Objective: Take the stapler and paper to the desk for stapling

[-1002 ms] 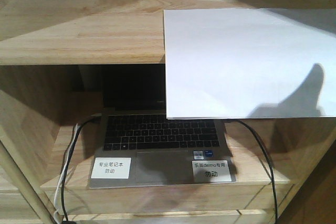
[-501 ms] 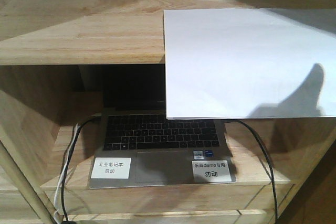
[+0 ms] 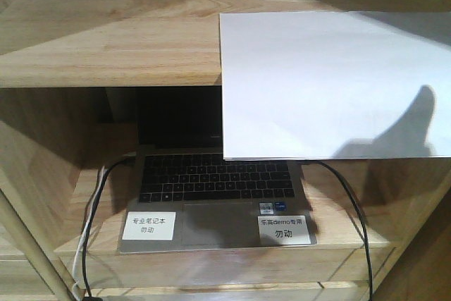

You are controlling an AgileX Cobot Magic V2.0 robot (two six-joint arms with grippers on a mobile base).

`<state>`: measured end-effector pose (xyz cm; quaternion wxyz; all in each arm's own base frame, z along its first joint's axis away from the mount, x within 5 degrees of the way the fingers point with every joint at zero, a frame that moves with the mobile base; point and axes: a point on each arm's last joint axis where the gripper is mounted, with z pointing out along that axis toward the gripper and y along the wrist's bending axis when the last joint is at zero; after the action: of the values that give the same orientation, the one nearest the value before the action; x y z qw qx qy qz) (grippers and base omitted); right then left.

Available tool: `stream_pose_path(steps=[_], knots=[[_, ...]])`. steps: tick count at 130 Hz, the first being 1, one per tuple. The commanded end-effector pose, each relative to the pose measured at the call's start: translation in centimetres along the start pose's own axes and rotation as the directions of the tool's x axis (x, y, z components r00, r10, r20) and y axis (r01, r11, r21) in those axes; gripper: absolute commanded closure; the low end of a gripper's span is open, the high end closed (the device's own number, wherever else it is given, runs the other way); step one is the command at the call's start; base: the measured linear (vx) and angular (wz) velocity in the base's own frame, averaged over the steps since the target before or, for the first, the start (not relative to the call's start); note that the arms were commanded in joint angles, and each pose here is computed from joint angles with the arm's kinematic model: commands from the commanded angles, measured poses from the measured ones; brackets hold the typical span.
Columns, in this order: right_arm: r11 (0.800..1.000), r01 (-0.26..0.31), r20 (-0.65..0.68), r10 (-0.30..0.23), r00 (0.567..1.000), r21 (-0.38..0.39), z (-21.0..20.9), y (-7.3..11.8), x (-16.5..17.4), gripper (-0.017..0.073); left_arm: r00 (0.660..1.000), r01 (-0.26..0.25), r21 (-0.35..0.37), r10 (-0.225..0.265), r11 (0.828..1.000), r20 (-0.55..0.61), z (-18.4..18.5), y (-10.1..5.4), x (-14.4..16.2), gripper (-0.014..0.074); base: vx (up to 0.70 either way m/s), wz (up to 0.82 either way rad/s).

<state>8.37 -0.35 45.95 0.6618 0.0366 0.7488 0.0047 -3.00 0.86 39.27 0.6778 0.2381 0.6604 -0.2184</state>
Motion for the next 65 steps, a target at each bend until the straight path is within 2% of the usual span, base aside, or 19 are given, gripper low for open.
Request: stream_pose_path(steps=[1, 65], knots=[[1.000, 0.011, 0.085, -0.012, 0.996, 0.009, -0.11, -0.04, -1.26, 0.0126, 0.993, 0.006, -0.004, -0.005, 1.000, 0.121, -0.04, 0.12, -1.66, 0.0600, 0.00, 0.00], [1.000, 0.011, 0.085, -0.012, 0.996, 0.009, -0.11, -0.04, -1.26, 0.0126, 0.993, 0.006, -0.004, -0.005, 1.000, 0.121, -0.04, 0.12, -1.66, 0.0600, 0.00, 0.00]])
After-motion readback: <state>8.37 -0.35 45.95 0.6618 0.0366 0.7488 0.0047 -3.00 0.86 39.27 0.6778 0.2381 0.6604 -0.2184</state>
